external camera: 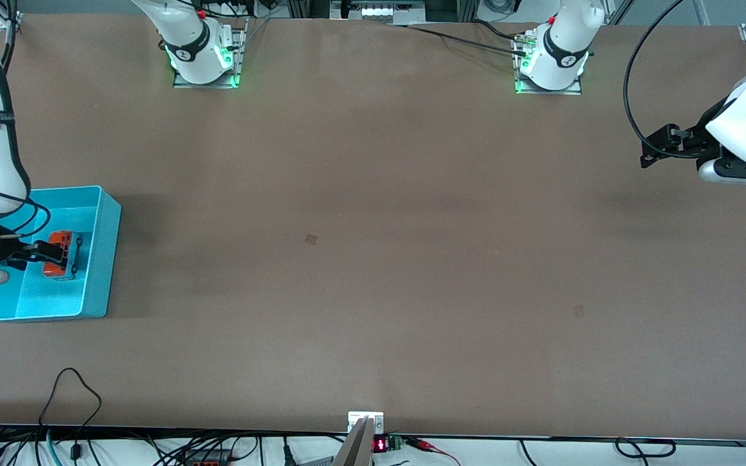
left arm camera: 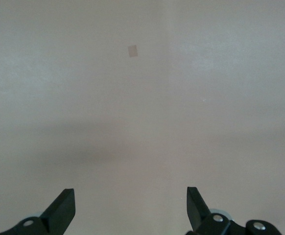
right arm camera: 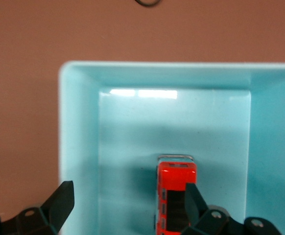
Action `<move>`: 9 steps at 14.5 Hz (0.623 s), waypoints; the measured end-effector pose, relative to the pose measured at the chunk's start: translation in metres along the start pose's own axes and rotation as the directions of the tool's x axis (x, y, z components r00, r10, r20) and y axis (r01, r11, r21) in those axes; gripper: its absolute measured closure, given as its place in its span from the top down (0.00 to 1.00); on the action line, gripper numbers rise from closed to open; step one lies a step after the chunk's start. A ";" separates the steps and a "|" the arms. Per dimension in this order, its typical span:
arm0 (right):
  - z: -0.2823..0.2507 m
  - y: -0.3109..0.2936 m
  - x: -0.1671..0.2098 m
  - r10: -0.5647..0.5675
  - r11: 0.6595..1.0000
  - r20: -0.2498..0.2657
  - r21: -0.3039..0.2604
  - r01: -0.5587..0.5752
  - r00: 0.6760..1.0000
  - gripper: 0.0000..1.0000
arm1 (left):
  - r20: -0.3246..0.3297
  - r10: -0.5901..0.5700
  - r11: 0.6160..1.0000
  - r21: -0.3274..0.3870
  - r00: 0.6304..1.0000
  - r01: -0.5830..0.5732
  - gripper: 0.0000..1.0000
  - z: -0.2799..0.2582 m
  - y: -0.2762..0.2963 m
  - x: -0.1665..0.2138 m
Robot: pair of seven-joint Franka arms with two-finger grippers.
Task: Wind up bus and store in blue box
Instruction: 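Open the right gripper to drop the bus in the box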
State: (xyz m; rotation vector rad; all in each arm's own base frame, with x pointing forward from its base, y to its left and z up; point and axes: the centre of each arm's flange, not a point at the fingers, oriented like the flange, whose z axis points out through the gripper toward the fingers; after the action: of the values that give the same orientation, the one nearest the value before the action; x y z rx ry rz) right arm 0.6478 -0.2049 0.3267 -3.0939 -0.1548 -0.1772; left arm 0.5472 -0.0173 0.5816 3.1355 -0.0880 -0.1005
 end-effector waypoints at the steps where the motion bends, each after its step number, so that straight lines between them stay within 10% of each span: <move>1: -0.015 -0.008 0.005 -0.010 1.000 -0.012 0.008 0.010 1.000 1.00 | 0.000 0.000 1.000 0.000 1.000 0.000 1.00 0.000 0.000 0.000; 9: -0.141 -0.150 0.037 0.088 0.995 0.032 0.040 -0.090 0.996 1.00 | 0.000 0.000 1.000 0.000 1.000 0.000 1.00 0.000 0.000 0.000</move>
State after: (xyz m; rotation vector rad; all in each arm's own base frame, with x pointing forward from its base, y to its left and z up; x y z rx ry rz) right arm 0.6528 -0.0585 0.4761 -3.0554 -0.0211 -0.1231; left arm 0.5472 -0.0172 0.5816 3.1355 -0.0875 -0.1008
